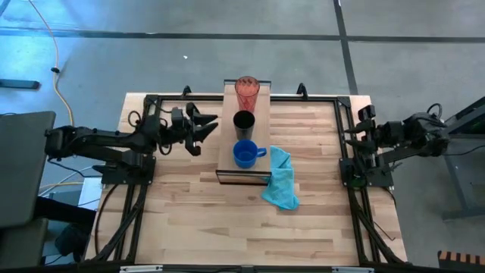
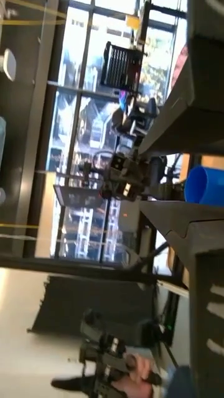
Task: Stack small to large cups/mugs on shelf
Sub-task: Return to Home Position
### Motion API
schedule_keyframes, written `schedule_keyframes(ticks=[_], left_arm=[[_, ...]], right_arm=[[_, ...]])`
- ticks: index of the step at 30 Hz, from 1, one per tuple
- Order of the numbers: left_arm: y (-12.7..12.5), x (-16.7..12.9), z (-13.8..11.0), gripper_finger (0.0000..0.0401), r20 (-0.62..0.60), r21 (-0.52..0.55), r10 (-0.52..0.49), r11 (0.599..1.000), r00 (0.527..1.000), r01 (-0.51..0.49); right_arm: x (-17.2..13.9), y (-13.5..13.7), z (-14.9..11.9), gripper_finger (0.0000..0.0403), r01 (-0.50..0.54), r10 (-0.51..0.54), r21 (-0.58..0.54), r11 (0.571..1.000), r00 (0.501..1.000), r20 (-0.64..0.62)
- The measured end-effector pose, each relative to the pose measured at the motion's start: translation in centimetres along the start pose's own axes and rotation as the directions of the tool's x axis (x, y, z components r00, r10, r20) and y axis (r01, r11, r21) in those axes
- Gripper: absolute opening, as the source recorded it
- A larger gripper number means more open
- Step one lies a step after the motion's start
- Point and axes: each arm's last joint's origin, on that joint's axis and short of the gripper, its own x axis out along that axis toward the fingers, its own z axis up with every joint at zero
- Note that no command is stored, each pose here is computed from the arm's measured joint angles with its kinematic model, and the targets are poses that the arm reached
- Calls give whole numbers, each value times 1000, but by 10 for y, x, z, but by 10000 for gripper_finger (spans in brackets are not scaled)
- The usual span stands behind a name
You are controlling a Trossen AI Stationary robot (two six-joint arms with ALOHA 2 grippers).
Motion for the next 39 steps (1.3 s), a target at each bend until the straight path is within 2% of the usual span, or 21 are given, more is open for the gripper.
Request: schedule_keyframes(ticks=[4,7,10,14,19,23,31,39], left_arm=[[-11,-1,0,138,-28,47,-41,998,999,42],[-13,-9,3,138,-93,65,-49,996,995,55],[-14,-20,7,138,-166,69,-97,992,981,109],[-17,-35,18,138,-181,75,-150,983,972,165],[-16,-51,30,138,-176,95,-103,988,979,121],[-15,-63,29,138,-133,94,-108,988,985,121],[-13,-75,11,138,-74,48,-86,995,994,89],[-18,-88,-4,138,-86,26,-77,996,993,80]], right_arm=[[0,2,-3,119,-49,49,3,999,998,-30],[0,3,-8,119,-71,72,18,997,995,-76],[-1,4,-12,119,-81,84,30,996,990,-115],[-2,5,-14,119,-109,108,2,994,986,-128],[-11,5,-18,119,-112,110,-16,994,990,-92],[-16,7,-30,119,-99,99,1,995,995,-32],[-18,12,-56,119,-90,89,47,995,996,9],[-18,13,-62,119,-94,95,49,994,995,-20]])
